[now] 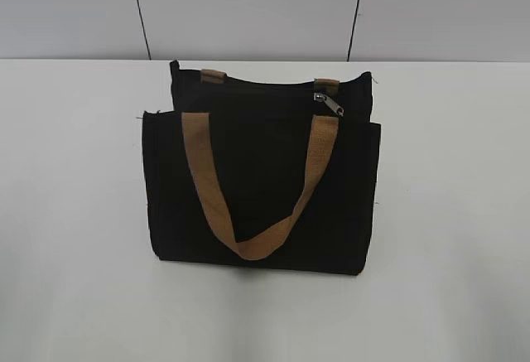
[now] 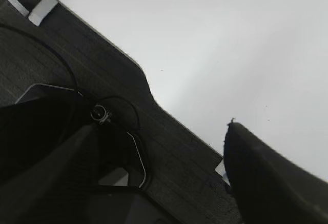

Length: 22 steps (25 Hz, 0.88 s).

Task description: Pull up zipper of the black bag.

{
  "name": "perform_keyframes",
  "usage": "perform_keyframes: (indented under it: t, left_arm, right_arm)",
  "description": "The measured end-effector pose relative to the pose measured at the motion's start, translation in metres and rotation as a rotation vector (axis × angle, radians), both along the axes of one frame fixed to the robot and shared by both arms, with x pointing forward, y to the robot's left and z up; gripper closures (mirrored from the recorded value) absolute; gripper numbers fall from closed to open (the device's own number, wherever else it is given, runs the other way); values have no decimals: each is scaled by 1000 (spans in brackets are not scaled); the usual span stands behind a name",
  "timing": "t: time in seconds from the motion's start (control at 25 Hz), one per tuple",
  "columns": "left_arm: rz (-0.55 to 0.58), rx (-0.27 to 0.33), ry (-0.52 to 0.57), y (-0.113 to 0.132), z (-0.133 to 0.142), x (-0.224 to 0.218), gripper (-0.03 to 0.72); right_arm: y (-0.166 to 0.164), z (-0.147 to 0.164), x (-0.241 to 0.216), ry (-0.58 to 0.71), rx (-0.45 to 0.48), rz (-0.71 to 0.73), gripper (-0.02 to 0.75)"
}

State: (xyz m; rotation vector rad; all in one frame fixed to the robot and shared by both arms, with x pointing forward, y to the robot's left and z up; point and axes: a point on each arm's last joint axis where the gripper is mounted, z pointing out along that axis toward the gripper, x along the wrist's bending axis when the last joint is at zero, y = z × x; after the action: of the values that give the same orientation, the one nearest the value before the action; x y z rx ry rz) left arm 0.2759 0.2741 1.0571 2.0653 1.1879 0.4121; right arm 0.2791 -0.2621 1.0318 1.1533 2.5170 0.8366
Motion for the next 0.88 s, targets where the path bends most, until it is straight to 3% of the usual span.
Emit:
perform_keyframes:
  t: [0.28,0.56,0.88]
  left_arm:
    - [220,-41,-76,14,3,-8,178]
    - [443,-87,-221,24,6,-30,179]
    - [573,-103,-328,25,6,-48,195]
  right_arm:
    - [-11,8,-13,-108,150,-267,162]
    - [-19,12,-31,-296,185,-546,162]
    - [-18,12,-43,-395,207,-574,162]
